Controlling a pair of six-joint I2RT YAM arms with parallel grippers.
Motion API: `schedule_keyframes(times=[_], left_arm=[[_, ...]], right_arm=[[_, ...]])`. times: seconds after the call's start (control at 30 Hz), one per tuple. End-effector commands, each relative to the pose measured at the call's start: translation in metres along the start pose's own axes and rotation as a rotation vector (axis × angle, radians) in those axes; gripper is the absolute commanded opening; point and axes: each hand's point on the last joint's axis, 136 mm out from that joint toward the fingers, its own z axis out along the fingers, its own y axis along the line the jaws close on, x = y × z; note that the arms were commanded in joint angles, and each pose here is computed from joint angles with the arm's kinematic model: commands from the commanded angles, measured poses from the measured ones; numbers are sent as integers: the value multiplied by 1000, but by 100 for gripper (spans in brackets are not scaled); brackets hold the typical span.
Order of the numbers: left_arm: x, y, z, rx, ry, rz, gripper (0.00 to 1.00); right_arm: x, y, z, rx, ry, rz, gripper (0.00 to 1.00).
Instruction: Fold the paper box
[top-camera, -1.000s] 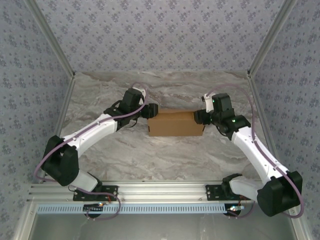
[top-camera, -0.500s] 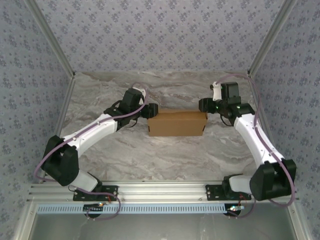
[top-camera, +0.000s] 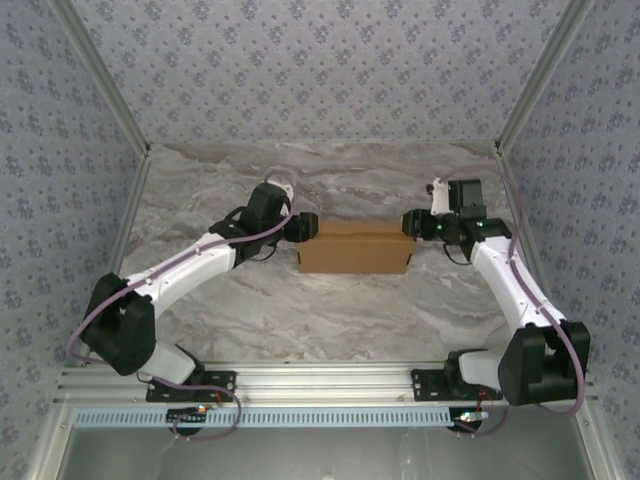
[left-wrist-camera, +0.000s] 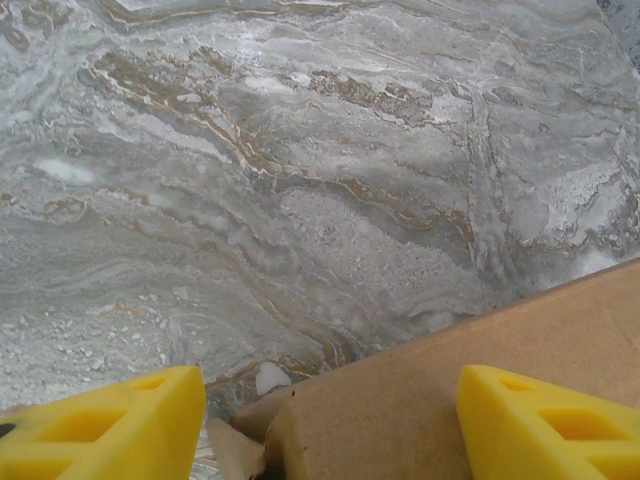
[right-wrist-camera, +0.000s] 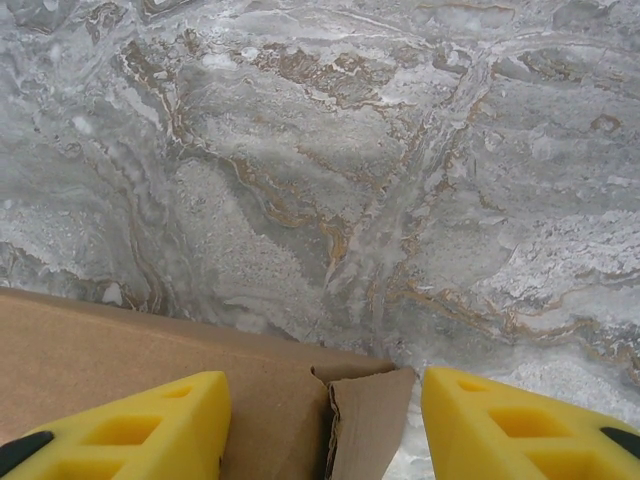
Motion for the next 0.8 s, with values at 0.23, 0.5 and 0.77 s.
schedule_keyframes(times=[0.23,0.5,0.77], left_arm=[[47,18,7,-69,81,-47,72],[0,0,-18,15,-57,-60,78],[21,19,-26,44,15,-161,76]], right_arm=[[81,-19,24,-24,109,153,49],[83,-18,24,-34,85,157,45],[81,-18,24,-31,78,150,45]])
